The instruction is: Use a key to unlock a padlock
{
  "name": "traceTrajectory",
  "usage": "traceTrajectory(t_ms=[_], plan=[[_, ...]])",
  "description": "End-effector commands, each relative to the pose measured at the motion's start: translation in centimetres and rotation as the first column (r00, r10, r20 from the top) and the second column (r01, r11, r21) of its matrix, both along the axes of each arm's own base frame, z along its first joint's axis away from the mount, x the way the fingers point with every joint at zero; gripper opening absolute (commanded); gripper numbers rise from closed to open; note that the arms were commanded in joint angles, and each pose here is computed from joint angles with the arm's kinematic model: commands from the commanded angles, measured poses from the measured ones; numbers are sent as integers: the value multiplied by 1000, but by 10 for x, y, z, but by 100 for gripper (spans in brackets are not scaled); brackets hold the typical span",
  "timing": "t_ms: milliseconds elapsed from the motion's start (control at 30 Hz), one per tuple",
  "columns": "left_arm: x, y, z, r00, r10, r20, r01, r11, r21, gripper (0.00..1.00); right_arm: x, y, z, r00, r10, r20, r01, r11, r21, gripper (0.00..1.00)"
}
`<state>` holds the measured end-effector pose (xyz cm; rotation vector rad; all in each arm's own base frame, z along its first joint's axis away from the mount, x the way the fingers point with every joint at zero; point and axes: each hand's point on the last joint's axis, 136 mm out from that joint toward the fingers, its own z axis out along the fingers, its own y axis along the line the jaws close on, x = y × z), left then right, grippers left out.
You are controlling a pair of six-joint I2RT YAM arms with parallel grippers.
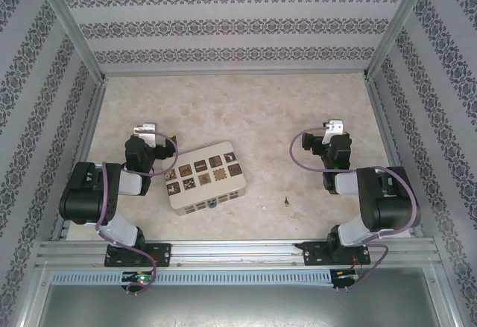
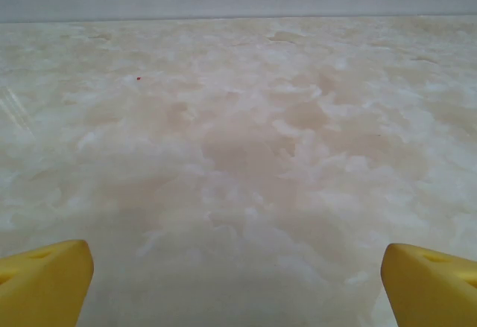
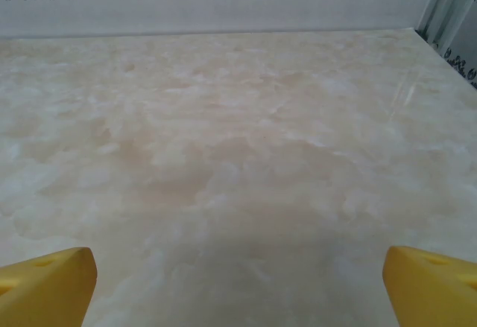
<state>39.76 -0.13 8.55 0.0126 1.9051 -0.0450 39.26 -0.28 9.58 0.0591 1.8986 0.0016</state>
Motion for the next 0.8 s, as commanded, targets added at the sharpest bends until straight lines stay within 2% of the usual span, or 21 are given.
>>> traceTrajectory(t_ms=[0, 433, 767], plan=[[2, -1, 2, 1000, -22, -1, 22, 1000, 9, 99, 6, -1, 10, 999, -5, 35, 6, 1000, -10, 99], [2, -1, 2, 1000, -21, 0, 21, 1000, 7, 99, 6, -1, 11, 999, -5, 37, 6, 1000, -9, 98], [4, 10, 1, 999, 42, -9, -42, 999, 10, 99, 6, 0, 10, 999, -5, 36, 5, 1000, -9, 99]])
